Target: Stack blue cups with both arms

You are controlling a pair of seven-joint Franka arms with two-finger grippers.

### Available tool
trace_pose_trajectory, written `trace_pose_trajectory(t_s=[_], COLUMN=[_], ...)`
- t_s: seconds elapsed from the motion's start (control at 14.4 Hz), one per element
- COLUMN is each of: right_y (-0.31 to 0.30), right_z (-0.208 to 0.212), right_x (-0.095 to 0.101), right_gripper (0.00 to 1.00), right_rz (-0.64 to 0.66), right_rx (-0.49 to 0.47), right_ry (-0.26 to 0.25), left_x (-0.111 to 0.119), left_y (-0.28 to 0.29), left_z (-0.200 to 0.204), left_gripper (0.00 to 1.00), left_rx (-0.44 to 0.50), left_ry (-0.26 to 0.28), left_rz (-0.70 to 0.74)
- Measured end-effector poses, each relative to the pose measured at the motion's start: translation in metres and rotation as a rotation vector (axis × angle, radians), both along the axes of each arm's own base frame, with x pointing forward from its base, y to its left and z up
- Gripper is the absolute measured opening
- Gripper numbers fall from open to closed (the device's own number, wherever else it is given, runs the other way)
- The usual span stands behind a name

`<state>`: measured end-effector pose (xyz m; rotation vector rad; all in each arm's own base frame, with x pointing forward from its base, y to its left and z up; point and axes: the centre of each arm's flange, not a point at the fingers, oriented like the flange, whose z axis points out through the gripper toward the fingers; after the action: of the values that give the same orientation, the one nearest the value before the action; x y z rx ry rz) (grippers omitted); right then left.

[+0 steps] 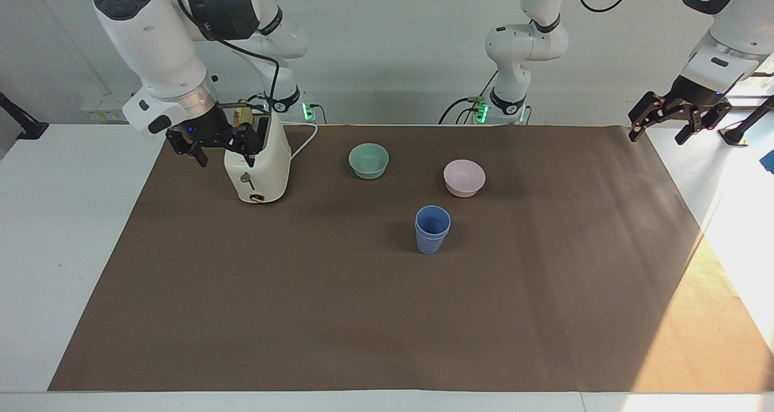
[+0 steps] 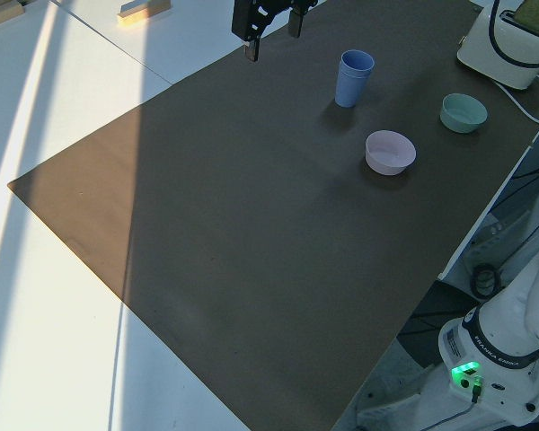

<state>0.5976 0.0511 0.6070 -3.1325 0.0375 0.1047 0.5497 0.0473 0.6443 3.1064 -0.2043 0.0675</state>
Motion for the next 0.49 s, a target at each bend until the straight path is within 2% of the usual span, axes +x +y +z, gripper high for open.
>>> trace_pose_trajectory(t_s=[0.28,0.49], right_y=[0.021,0.021], right_z=[0.0,0.001], right_x=[-0.02,-0.025], right_gripper=[1.0,1.0], right_rz=[0.032,0.03], right_rx=[0.012,0.013], right_ry=[0.026,0.026], left_x=[0.0,-0.002], left_y=[-0.004,-0.004], left_z=[0.0,-0.002], left_gripper=[1.0,1.0], left_rx=[0.0,-0.002], left_ry=[0.005,0.023], left_rz=[-0.007,-0.008])
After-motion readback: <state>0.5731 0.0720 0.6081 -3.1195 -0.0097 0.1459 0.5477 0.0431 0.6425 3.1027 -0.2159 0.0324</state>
